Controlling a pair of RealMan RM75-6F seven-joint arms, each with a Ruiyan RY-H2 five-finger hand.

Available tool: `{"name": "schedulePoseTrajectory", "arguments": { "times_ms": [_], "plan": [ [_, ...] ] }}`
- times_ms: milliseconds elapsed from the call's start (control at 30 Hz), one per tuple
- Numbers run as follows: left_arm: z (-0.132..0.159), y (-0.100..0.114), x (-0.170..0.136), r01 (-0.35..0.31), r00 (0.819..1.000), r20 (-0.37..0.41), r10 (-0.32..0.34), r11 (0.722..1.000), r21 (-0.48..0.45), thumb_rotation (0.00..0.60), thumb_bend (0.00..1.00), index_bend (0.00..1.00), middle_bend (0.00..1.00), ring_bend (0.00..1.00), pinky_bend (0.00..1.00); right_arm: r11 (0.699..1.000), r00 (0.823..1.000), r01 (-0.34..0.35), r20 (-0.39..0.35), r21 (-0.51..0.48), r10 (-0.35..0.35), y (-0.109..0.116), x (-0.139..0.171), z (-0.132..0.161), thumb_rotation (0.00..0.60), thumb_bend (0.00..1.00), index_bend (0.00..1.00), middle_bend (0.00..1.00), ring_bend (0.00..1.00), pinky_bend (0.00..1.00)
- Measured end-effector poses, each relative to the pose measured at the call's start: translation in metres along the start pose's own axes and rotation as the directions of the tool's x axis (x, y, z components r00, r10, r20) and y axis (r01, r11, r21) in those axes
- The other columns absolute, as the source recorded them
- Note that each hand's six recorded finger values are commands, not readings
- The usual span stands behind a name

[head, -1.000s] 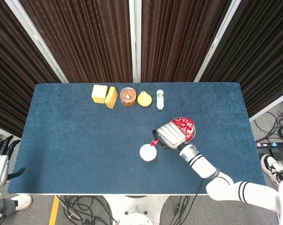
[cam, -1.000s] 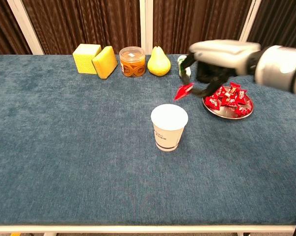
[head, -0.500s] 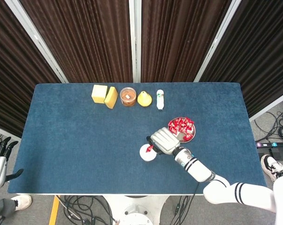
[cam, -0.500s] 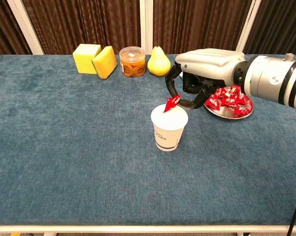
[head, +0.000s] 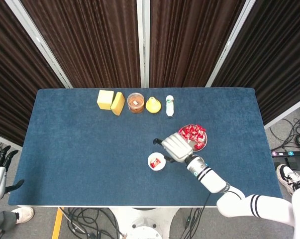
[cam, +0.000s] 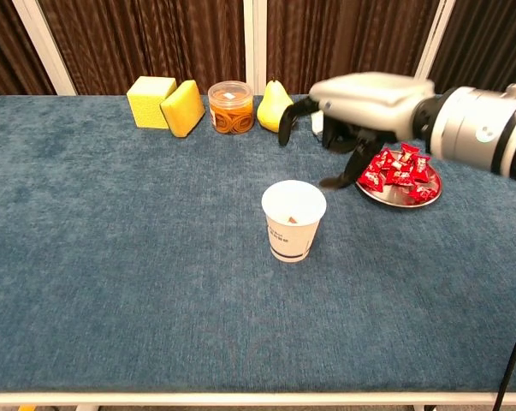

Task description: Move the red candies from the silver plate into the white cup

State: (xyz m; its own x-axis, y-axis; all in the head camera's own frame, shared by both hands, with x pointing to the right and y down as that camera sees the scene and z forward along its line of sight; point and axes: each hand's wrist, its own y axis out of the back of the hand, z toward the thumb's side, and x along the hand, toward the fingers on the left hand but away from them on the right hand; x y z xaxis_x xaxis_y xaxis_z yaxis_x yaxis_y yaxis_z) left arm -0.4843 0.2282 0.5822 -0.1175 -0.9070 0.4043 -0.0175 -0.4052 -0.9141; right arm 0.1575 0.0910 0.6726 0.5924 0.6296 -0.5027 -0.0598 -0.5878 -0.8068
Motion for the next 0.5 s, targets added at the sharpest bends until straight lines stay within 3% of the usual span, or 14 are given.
{"name": "schedulePoseTrajectory", "arguments": {
  "times_ms": [100,200,500],
  "plan": [
    [-0.001,0.000,0.000,0.000,1.000,0.001,0.000,1.000,-0.001,0.600,0.00,0.22,0.17,0.14,0.16,0.999,0.997,0.041,0.064,0.008,-0.041,0.015,0.009,-0.026,0.600,0.17,0.32,0.98,1.00,1.00],
    [0.000,-0.001,0.001,0.000,1.000,0.005,0.000,1.000,-0.003,0.600,0.00,0.22,0.17,0.14,0.16,0.999,0.988,0.029,0.148,0.034,-0.034,0.018,0.022,-0.059,0.600,0.21,0.35,0.98,1.00,1.00],
    [0.003,-0.002,0.000,0.003,1.000,0.009,-0.003,1.000,-0.008,0.600,0.00,0.22,0.17,0.14,0.16,0.993,0.940,-0.114,0.329,0.042,0.094,-0.023,0.042,-0.124,0.600,0.28,0.39,0.98,1.00,1.00]
  ]
}}
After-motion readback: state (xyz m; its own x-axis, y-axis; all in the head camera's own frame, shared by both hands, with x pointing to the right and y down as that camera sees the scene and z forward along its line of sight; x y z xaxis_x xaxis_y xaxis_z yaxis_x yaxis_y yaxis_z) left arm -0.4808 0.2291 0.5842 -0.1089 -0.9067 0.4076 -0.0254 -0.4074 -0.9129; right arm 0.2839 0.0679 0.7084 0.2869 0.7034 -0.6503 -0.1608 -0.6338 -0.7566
